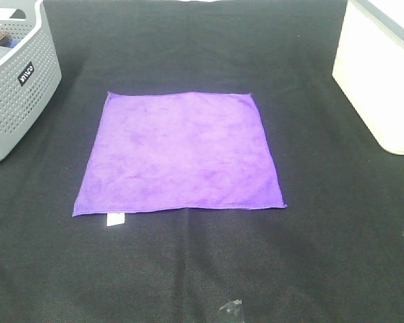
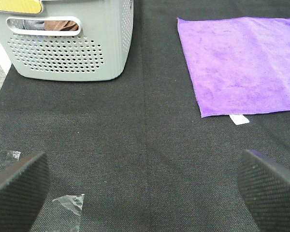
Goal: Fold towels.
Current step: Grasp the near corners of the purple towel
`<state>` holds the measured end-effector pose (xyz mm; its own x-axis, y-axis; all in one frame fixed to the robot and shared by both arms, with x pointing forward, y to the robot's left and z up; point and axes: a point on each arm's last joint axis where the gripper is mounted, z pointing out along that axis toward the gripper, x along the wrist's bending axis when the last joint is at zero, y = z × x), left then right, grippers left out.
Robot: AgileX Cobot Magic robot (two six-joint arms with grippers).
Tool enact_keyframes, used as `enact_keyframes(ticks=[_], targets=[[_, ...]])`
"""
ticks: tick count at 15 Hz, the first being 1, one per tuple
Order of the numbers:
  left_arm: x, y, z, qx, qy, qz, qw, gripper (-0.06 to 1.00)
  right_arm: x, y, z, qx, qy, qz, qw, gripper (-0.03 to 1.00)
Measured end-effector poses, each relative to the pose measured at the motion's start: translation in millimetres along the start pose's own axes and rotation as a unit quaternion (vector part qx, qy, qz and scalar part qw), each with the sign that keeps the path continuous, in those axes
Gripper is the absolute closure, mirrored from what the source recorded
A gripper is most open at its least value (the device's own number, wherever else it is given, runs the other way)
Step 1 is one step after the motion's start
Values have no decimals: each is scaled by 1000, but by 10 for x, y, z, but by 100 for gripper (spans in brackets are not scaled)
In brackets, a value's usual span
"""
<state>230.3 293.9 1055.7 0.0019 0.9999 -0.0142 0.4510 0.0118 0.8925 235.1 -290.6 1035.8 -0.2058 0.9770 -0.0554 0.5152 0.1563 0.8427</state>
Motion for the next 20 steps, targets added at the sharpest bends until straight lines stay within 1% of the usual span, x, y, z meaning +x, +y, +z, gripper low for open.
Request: enact_keyframes(ticks=[8, 9, 11, 13, 15, 20], targets=[[0, 0, 0, 0, 0, 0, 1000, -4, 0, 0, 0, 0, 0, 0, 1000, 23], [0, 0, 0, 0, 0, 0, 1000, -4, 0, 0, 0, 0, 0, 0, 1000, 21], [0, 0, 0, 0, 0, -2, 1000, -4, 0, 0, 0, 0, 0, 0, 1000, 10], [0, 0, 0, 0, 0, -3, 1000, -4, 0, 0, 0, 0, 0, 0, 1000, 3], [1, 0, 0, 0, 0, -6, 1000, -4, -1, 0, 0, 0, 0, 0, 1000, 1], [2, 0, 0, 0, 1, -9, 1000, -4, -19, -3, 0, 2, -10, -5, 1000, 1]])
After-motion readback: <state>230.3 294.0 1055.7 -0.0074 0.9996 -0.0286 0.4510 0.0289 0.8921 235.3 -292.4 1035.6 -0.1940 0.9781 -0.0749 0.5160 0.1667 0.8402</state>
